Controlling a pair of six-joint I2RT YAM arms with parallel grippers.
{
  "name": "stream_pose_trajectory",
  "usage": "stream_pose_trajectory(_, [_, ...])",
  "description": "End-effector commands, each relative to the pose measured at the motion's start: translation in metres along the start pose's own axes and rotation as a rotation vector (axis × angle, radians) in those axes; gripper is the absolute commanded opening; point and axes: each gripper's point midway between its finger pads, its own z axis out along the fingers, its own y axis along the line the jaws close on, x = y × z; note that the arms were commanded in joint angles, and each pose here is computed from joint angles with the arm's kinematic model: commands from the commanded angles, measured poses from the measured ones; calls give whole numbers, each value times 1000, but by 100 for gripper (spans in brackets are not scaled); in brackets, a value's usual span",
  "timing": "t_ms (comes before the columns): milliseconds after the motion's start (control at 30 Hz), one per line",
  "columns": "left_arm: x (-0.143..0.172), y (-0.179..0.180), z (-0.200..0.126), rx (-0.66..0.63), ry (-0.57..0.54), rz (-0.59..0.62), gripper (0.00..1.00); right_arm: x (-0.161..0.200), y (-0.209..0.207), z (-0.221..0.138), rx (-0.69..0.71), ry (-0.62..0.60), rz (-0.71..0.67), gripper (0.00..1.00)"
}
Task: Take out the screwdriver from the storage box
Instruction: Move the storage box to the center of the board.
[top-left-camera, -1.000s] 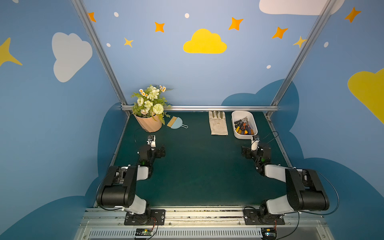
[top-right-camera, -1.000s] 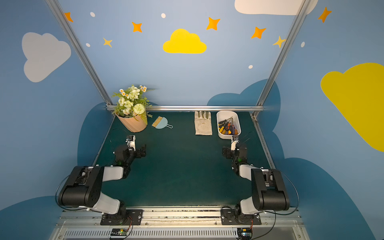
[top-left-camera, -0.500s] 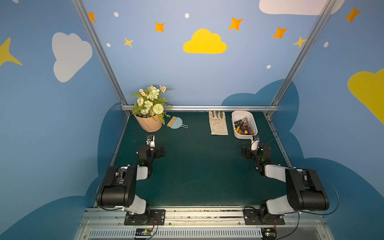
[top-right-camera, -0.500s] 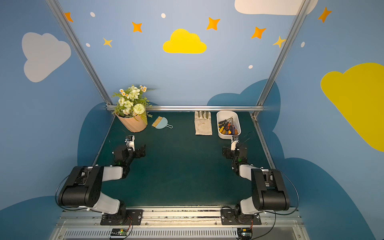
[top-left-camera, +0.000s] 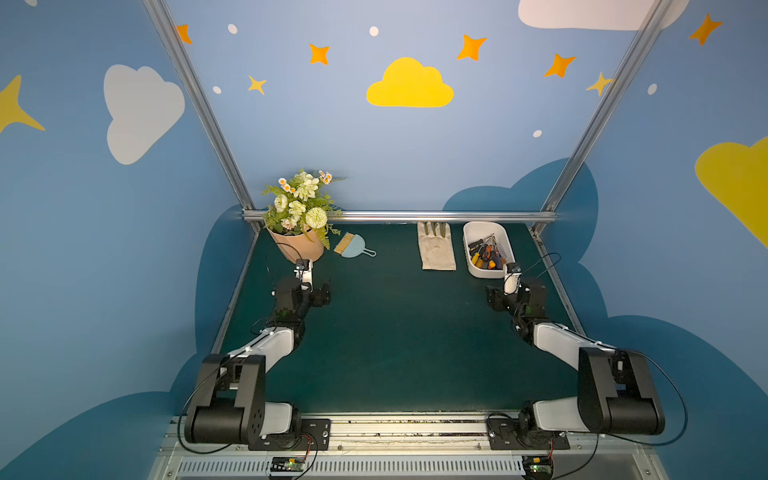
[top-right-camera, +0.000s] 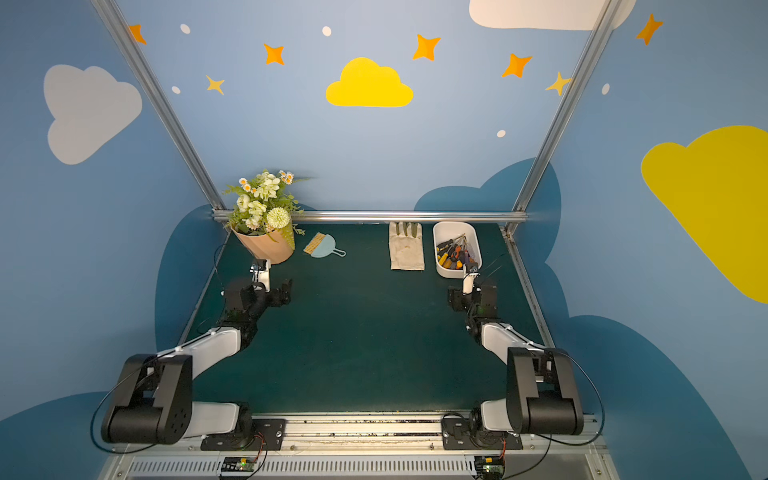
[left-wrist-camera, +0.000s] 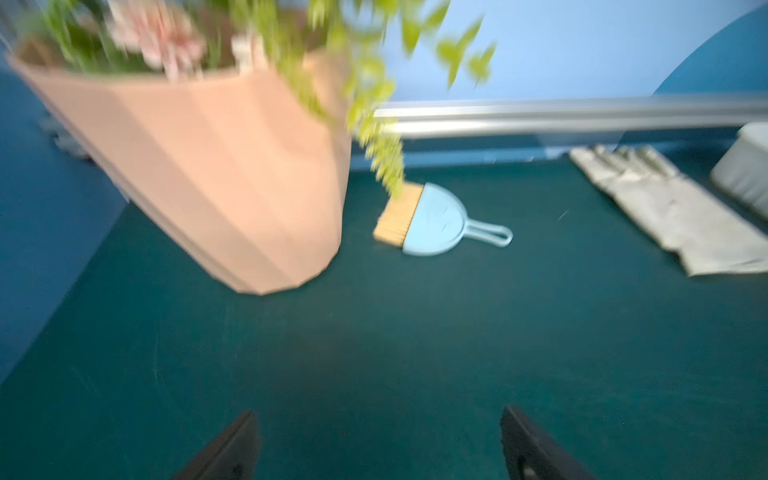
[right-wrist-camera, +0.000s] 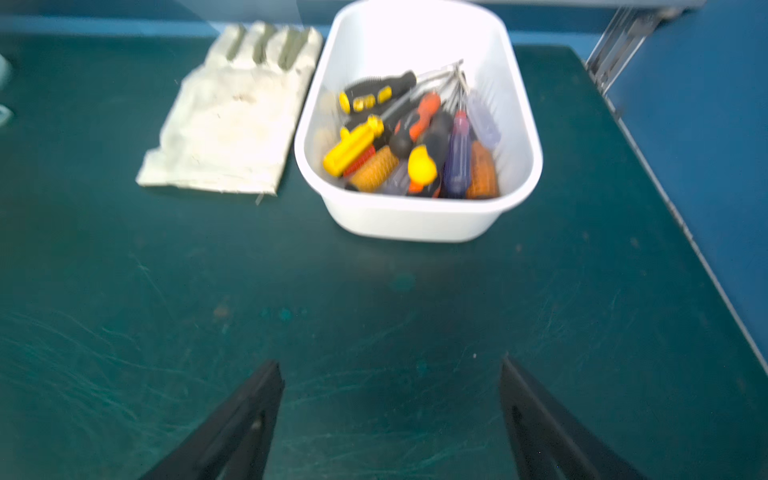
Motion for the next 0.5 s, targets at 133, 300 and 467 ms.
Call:
stream_pose_trajectory(133, [-60,-34,-22,125,36,-30,100,-24,-3,-17,16,87,62,86])
stream_pose_trajectory(300, [-85,-64,-25,204,73,12,100,-29,-18,-9,95,191,114,86])
stream_pose_trajectory(467, [-100,-104,-20,313,104,57,100,-31,-33,5,108,318,203,86])
